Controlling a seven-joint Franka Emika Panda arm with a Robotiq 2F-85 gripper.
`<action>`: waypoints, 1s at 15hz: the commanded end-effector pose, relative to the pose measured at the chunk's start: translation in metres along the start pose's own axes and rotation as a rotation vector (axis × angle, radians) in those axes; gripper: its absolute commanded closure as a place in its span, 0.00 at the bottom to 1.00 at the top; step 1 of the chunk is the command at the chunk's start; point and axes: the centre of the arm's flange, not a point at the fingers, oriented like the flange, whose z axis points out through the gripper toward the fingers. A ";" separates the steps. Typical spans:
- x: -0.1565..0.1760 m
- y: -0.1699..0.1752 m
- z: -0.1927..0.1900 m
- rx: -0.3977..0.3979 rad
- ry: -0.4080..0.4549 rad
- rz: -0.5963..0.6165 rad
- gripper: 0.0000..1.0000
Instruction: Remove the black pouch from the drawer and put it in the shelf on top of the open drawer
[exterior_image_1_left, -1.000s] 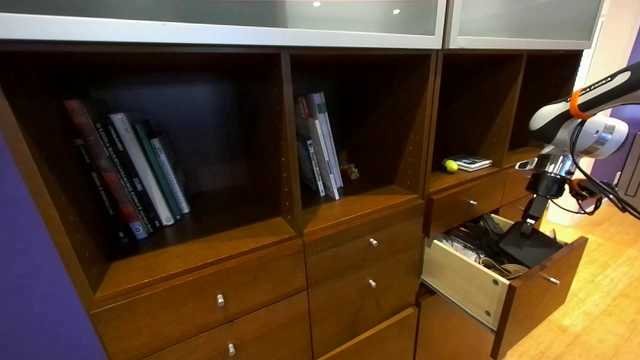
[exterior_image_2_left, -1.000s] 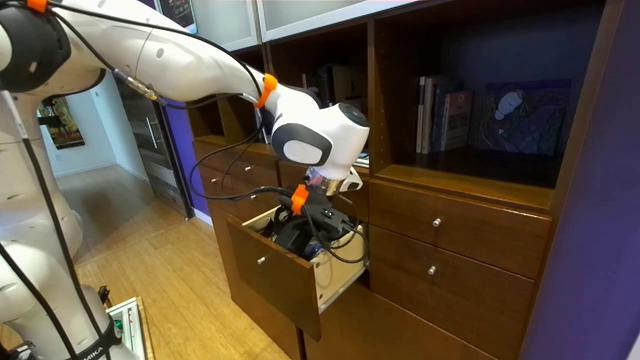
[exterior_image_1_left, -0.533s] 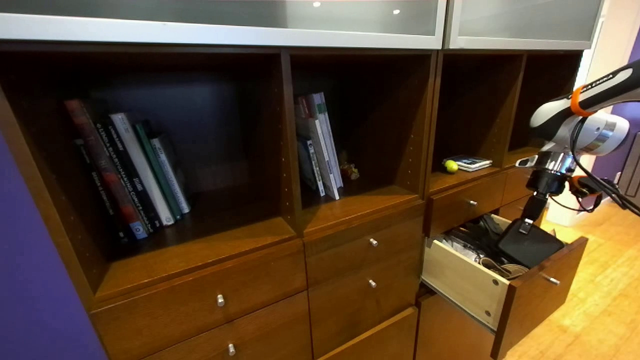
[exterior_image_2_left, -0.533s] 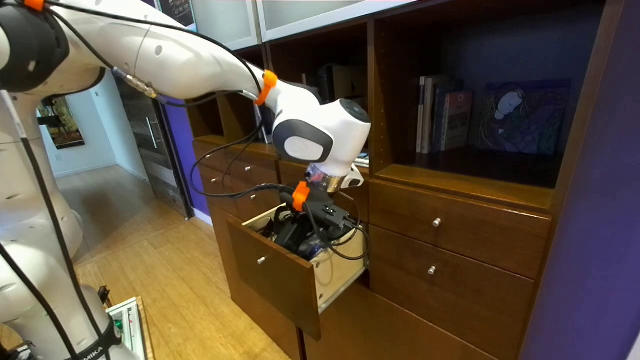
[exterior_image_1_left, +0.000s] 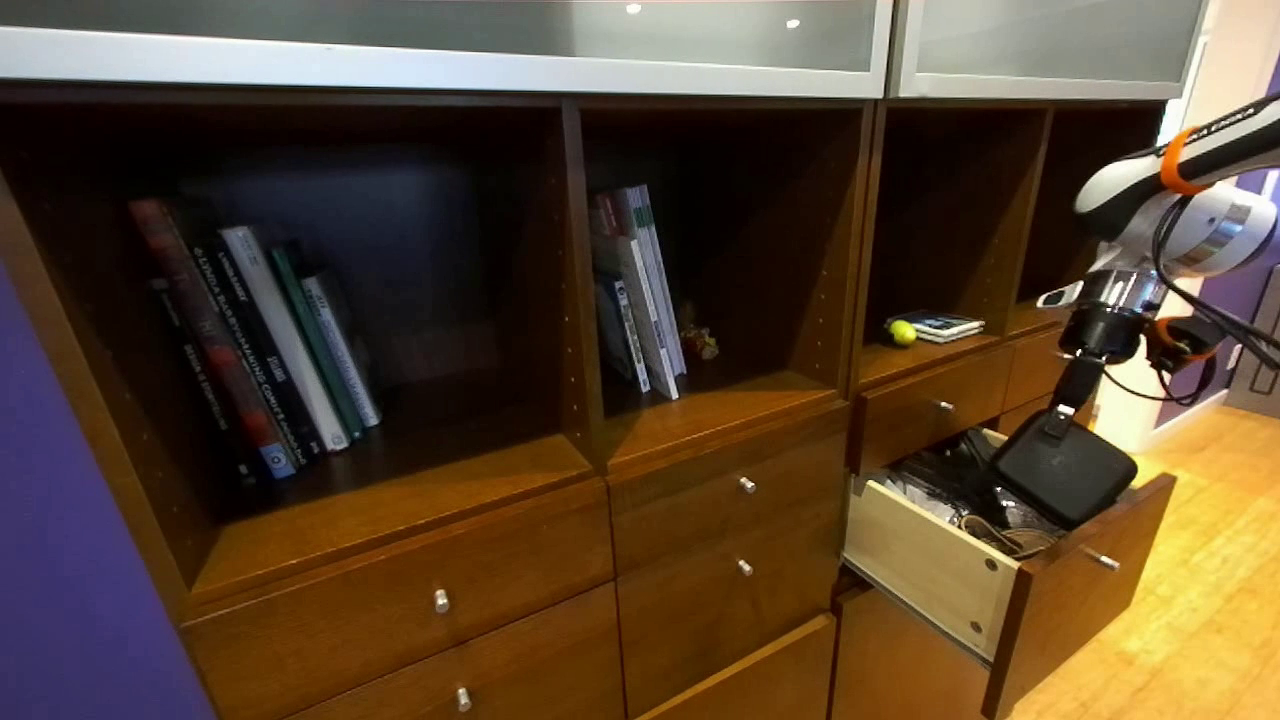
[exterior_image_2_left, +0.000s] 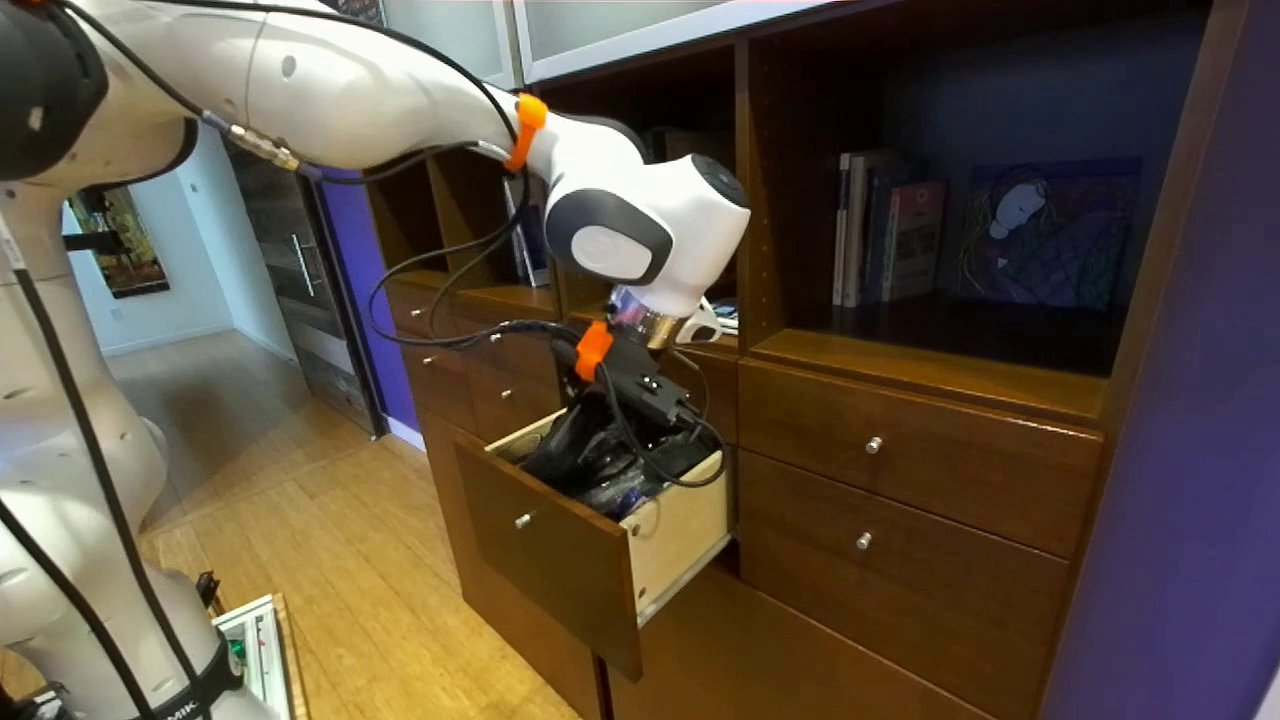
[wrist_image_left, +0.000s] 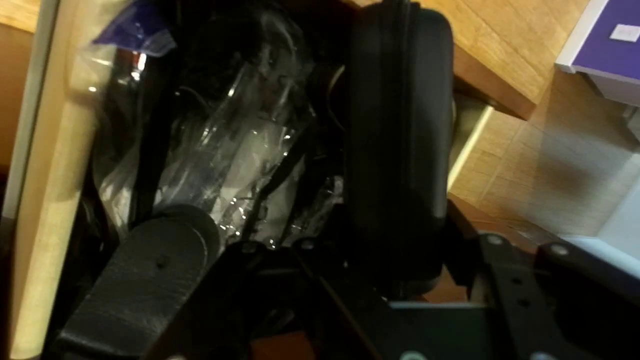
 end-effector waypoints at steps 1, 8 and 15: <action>0.007 -0.031 -0.037 0.124 0.089 0.087 0.78; 0.008 -0.036 -0.081 0.203 0.314 0.302 0.78; -0.007 -0.025 -0.092 0.244 0.397 0.310 0.53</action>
